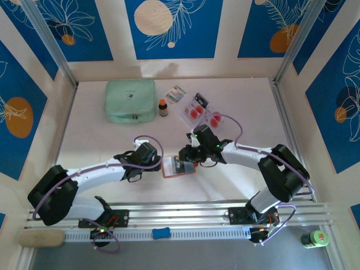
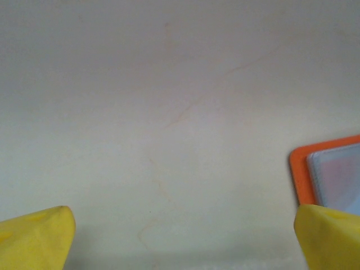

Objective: Put the credit cards into the card holder

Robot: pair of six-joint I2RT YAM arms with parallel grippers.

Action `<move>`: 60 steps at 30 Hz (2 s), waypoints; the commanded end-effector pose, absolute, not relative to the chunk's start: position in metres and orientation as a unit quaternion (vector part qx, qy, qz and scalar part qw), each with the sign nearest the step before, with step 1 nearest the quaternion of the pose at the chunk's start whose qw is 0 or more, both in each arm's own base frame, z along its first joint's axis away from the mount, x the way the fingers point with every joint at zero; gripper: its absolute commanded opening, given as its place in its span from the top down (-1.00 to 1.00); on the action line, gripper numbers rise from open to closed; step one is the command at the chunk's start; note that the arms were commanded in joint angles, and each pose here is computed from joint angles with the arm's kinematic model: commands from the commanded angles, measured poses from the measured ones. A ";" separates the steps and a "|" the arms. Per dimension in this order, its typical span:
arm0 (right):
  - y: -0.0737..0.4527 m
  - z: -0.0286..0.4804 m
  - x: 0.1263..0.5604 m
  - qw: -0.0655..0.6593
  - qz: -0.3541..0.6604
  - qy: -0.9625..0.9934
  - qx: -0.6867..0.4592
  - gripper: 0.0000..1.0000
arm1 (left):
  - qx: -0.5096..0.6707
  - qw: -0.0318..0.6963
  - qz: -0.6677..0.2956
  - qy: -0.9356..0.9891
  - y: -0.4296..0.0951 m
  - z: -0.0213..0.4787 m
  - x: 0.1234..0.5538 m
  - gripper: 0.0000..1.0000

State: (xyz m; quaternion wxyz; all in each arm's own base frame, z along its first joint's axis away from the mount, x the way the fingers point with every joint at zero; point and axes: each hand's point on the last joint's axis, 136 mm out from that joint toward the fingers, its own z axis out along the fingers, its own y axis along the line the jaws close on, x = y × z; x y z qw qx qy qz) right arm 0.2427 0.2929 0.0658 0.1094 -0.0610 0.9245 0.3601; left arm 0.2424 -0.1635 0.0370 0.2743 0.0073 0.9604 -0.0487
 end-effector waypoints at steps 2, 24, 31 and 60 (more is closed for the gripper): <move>0.290 0.052 0.234 0.078 0.340 0.934 -0.084 0.72 | 0.008 0.243 -0.046 0.969 -0.163 0.022 0.236 -0.99; 0.331 0.030 0.224 0.032 0.342 0.933 -0.105 0.90 | 0.034 0.215 -0.037 0.975 -0.178 0.008 0.244 -0.99; 0.325 0.057 0.232 0.060 0.348 0.929 -0.108 0.91 | 0.032 0.218 -0.037 0.975 -0.176 0.009 0.243 -0.99; 0.331 0.026 0.223 0.031 0.282 0.950 -0.130 1.00 | 0.031 0.223 -0.037 0.974 -0.174 0.005 0.243 -0.99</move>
